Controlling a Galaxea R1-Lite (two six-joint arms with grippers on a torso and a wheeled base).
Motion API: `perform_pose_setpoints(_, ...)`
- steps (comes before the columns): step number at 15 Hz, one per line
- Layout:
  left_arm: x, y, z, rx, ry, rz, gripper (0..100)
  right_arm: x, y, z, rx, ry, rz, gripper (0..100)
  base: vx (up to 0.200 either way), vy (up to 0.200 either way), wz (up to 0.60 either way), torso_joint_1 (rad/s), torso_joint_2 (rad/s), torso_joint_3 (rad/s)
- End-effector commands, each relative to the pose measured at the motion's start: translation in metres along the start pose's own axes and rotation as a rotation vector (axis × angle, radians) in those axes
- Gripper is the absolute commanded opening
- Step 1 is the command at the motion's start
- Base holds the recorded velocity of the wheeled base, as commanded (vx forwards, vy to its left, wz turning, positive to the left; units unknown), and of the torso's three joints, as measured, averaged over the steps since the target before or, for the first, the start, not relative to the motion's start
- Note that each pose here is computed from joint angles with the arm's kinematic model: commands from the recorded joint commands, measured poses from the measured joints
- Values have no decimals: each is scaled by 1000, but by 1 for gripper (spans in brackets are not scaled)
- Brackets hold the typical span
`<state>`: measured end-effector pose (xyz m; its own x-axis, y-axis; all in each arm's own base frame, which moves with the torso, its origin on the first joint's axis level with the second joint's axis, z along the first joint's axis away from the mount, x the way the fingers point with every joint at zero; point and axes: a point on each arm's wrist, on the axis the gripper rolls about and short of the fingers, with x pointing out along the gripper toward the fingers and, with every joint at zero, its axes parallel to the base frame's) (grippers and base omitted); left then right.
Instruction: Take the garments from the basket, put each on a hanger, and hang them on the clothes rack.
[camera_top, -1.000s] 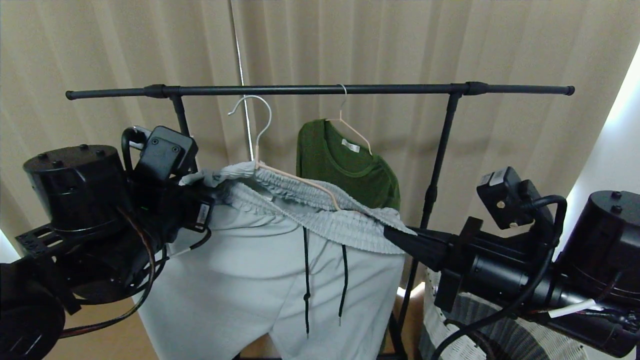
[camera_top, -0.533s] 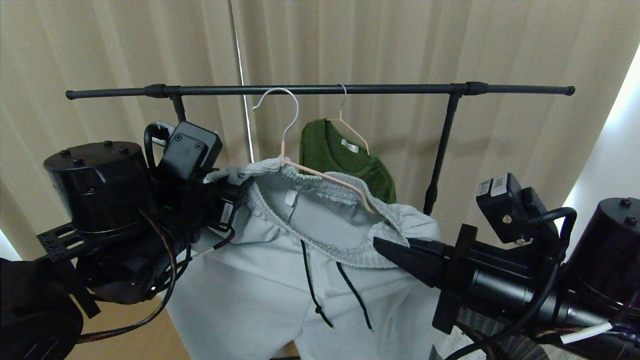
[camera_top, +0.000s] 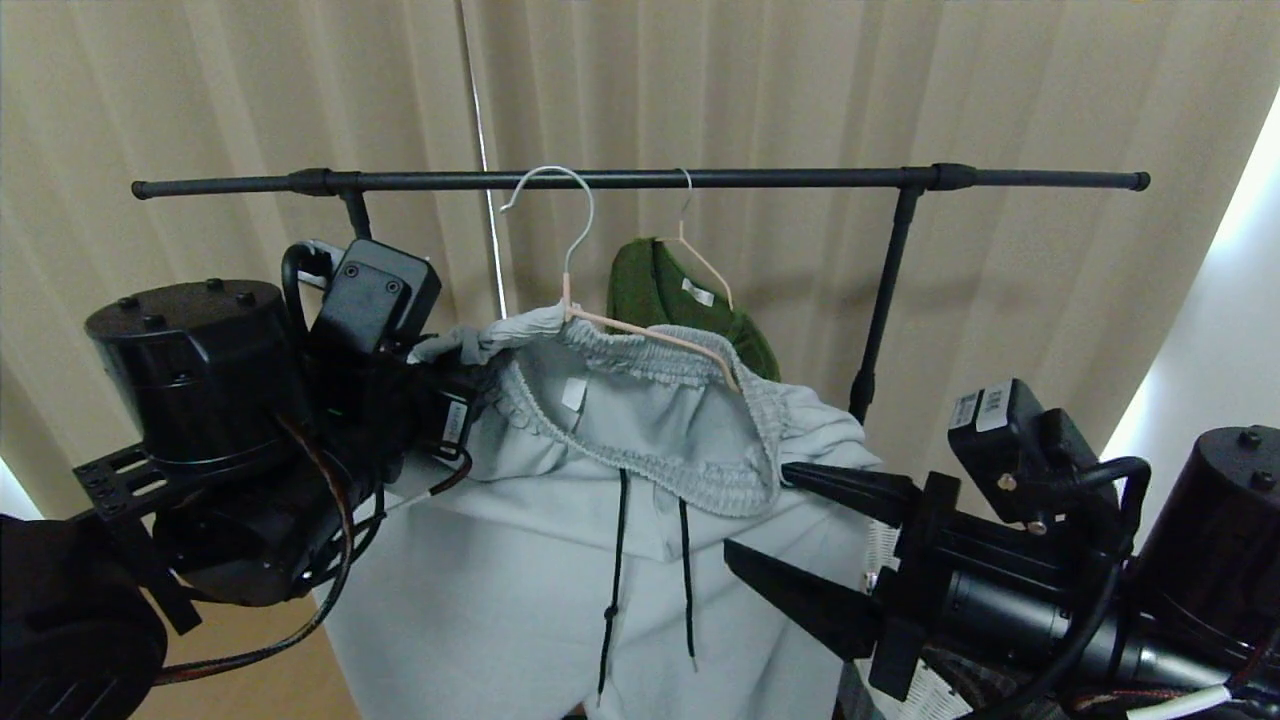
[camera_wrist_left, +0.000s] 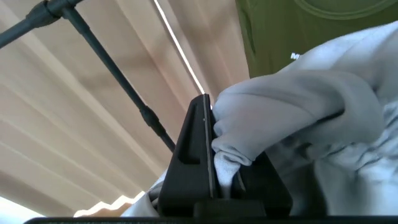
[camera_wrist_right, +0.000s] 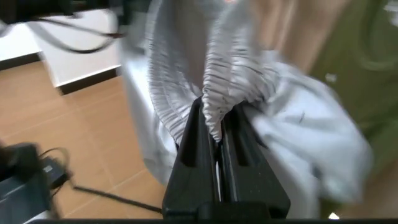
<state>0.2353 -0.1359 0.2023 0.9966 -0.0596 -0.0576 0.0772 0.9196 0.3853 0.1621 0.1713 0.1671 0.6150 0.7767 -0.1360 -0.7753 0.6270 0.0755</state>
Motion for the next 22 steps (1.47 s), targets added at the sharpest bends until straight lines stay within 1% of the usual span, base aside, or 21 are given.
perform_pose_setpoints(1, 0, 1, 0, -1, -1, 3, 0, -10, 0, 2, 1, -27, -23, 100, 0, 0, 0, 0, 0, 0)
perform_pose_setpoints(2, 1, 5, 1, -9, -6, 20, 0, -26, -8, 5, -1, -68, -64, 100, 0, 0, 0, 0, 0, 0)
perform_pose_setpoints(4, 2, 9, 1, -23, -24, 33, 0, -52, -22, 6, -2, -100, -158, 100, 0, 0, 0, 0, 0, 0)
perform_pose_setpoints(6, 1, 9, 3, -36, -42, 28, 0, -71, -37, -3, -13, -85, -268, 100, 0, 0, 0, 0, 0, 0)
perform_pose_setpoints(7, 0, 8, 3, -37, -52, 11, 0, -79, -48, -11, -19, -62, -341, 100, 0, 0, 0, 0, 0, 0)
perform_pose_setpoints(8, 0, 7, 2, -34, -56, -16, 0, -87, -52, -19, -8, -41, -384, 100, 0, 0, 0, 0, 0, 0)
perform_pose_setpoints(9, 0, 6, 0, -26, -55, -36, 0, -93, -53, -26, 4, -24, -404, 100, 0, 0, 0, 0, 0, 0)
perform_pose_setpoints(10, -1, 5, -1, -20, -56, -44, 0, -96, -53, -30, 10, -9, -414, 100, 0, 0, 0, 0, 0, 0)
perform_pose_setpoints(12, -1, 5, -1, -18, -55, -47, 0, -97, -60, -33, -15, 13, -457, 100, 0, 0, 0, 0, 0, 0)
perform_pose_setpoints(14, -5, 8, 0, -25, -63, -43, 0, -104, -63, -41, -55, 54, -500, 100, 0, 0, 0, 0, 0, 0)
perform_pose_setpoints(15, -7, 9, -1, -24, -61, -45, 0, -108, -62, -45, -69, 66, -507, 100, 0, 0, 0, 0, 0, 0)
perform_pose_setpoints(17, -15, 13, -2, -24, -64, -42, 0, -116, -56, -52, -74, 76, -499, 100, 0, 0, 0, 0, 0, 0)
perform_pose_setpoints(18, -19, 15, -3, -24, -63, -41, 0, -117, -53, -51, -75, 60, -481, 100, 0, 0, 0, 0, 0, 0)
perform_pose_setpoints(19, -20, 16, -6, -20, -53, -41, 0, -116, -51, -45, -80, 27, -461, 100, 0, 0, 0, 0, 0, 0)
perform_pose_setpoints(20, -20, 16, -7, -18, -50, -41, 0, -112, -53, -32, -103, -18, -468, 100, 0, 0, 0, 0, 0, 0)
perform_pose_setpoints(21, -20, 15, -7, -19, -50, -44, 0, -107, -57, -15, -140, -71, -471, 100, 0, 0, 0, 0, 0, 0)
perform_pose_setpoints(22, -19, 14, -8, -22, -43, -47, 0, -101, -60, -2, -183, -85, -470, 100, 0, 0, 0, 0, 0, 0)
